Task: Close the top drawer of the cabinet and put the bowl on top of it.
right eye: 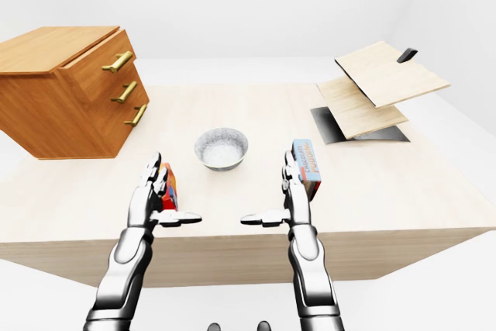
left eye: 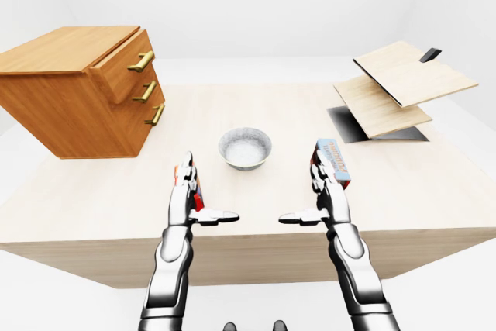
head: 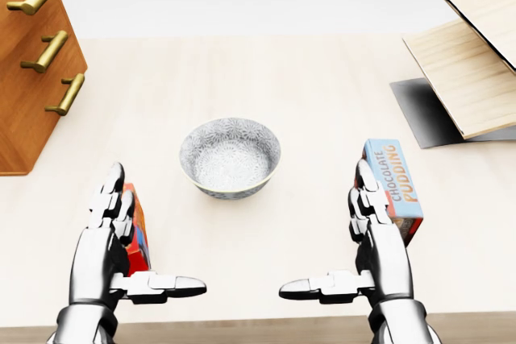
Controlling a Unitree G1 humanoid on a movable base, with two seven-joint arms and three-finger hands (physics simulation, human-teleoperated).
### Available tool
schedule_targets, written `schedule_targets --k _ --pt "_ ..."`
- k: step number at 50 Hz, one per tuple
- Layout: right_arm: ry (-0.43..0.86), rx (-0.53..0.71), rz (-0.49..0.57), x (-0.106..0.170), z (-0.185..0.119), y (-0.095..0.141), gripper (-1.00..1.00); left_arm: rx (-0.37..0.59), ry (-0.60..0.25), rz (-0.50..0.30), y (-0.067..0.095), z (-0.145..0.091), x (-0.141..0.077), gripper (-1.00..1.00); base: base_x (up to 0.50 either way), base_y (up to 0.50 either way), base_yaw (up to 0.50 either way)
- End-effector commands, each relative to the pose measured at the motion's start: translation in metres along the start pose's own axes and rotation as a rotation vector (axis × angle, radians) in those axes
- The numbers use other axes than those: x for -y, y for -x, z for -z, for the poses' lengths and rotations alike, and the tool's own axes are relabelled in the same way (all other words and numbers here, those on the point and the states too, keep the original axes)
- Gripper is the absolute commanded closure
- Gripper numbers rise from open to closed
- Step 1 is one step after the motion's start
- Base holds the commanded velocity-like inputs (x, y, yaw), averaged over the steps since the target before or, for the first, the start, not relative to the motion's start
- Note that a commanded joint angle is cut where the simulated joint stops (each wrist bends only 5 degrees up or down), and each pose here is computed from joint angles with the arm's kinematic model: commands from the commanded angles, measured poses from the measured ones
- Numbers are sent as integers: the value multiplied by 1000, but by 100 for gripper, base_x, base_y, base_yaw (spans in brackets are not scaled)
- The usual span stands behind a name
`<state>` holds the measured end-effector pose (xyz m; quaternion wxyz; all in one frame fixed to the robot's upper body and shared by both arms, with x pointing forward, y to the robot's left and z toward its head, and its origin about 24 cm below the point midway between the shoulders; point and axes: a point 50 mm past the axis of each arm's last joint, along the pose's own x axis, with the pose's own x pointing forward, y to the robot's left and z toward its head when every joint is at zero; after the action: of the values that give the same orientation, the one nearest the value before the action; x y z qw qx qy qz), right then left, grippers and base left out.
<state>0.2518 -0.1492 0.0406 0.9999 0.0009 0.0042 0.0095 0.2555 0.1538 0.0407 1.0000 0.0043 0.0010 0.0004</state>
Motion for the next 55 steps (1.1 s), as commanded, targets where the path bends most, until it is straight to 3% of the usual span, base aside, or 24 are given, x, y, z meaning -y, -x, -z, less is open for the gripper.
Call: schedule_targets --k 1,12,19,38,42,43,47,54,55 --pt "4 -10 -54 -7 -1 6 -100 5 -27 -16 -7 -3 -12 -100 0 0 0" --pt "-6 70 -89 -13 -26 18 -100 38 -18 -13 -1 -21 -12 -100 0 0 0" --pt "-8 168 -92 -16 -49 22 -100 151 -35 -11 5 -48 -11 -100 0 0 0" --pt "-27 276 -107 -17 -75 50 -100 232 -38 -8 22 -66 -10 -100 0 0 0" --pt "-28 273 -110 -17 -75 53 -100 252 -35 -3 28 -70 -11 -100 0 0 0" --pt "-34 266 -114 -16 -74 58 -100 279 -30 2 39 -77 -11 -100 0 0 0" --pt "-40 241 -117 -15 -70 64 -100 272 -26 8 49 -76 -11 -100 0 0 0" --pt "-40 240 -117 -15 -70 64 -100 272 -26 8 49 -76 -11 -100 0 0 0" --pt "-38 245 -114 -14 -75 77 -100 253 -15 12 66 -74 -12 -100 0 0 0"
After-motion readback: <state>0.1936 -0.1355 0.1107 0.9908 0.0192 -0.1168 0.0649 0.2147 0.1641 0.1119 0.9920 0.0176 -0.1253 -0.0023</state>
